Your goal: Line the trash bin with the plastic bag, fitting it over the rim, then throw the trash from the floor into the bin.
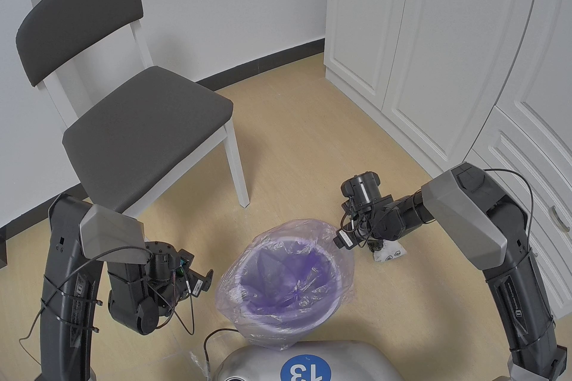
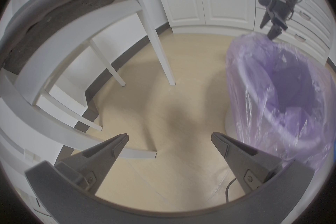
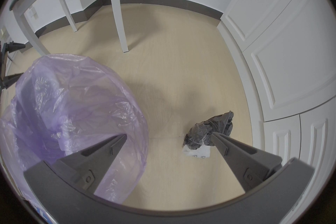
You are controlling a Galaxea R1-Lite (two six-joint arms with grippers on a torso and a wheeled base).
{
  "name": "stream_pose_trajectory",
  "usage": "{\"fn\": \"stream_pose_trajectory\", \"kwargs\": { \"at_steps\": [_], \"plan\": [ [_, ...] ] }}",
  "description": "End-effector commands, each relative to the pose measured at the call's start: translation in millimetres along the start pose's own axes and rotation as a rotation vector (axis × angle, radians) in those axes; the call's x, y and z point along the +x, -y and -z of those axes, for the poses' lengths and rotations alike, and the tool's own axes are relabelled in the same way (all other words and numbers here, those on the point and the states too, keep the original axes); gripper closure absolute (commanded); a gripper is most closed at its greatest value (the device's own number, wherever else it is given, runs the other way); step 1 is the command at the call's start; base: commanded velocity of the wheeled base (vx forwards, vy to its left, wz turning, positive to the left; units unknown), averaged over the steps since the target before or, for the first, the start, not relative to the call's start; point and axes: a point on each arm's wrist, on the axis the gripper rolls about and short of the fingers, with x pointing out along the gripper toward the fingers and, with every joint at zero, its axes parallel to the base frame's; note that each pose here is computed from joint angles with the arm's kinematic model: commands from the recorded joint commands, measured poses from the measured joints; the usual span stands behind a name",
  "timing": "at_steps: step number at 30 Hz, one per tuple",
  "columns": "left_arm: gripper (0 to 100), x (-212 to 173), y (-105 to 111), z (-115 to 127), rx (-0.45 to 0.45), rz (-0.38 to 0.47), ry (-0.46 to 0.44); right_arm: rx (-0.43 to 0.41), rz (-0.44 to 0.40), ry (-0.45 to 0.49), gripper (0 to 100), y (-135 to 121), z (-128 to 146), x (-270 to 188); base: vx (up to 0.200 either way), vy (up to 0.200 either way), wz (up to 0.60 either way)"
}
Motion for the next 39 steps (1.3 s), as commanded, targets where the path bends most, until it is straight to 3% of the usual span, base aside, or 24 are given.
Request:
{"fn": "stream_pose_trajectory", "kwargs": {
  "at_steps": [1,6,10,16,24,28,39],
  "plan": [
    [0,-31,-10,-1,-0.068,0.028,0.014,-0.003,-0.018,-0.055,0,-1,12,-12,0.000,0.000,0.00],
    [0,-71,-29,-32,-0.216,0.109,0.139,0.012,-0.012,0.016,0,5,6,-37,0.000,0.000,0.00],
    [0,-96,-17,-32,-0.190,0.239,0.135,0.013,-0.010,0.036,0,10,12,-55,0.000,0.000,0.00],
    [0,-97,17,-18,-0.133,0.350,0.052,0.009,-0.009,0.032,0,11,31,-65,0.000,0.000,0.00],
    [0,-63,45,5,-0.068,0.338,-0.044,-0.003,-0.021,0.100,0,10,46,-89,0.000,0.000,0.00],
    [0,-52,42,14,0.017,0.343,-0.130,-0.022,-0.016,0.118,0,12,52,-100,0.000,0.000,0.00],
    [0,-24,38,2,0.025,0.346,-0.188,-0.054,-0.042,0.097,0,14,65,-103,0.000,0.000,0.00]
  ]
}}
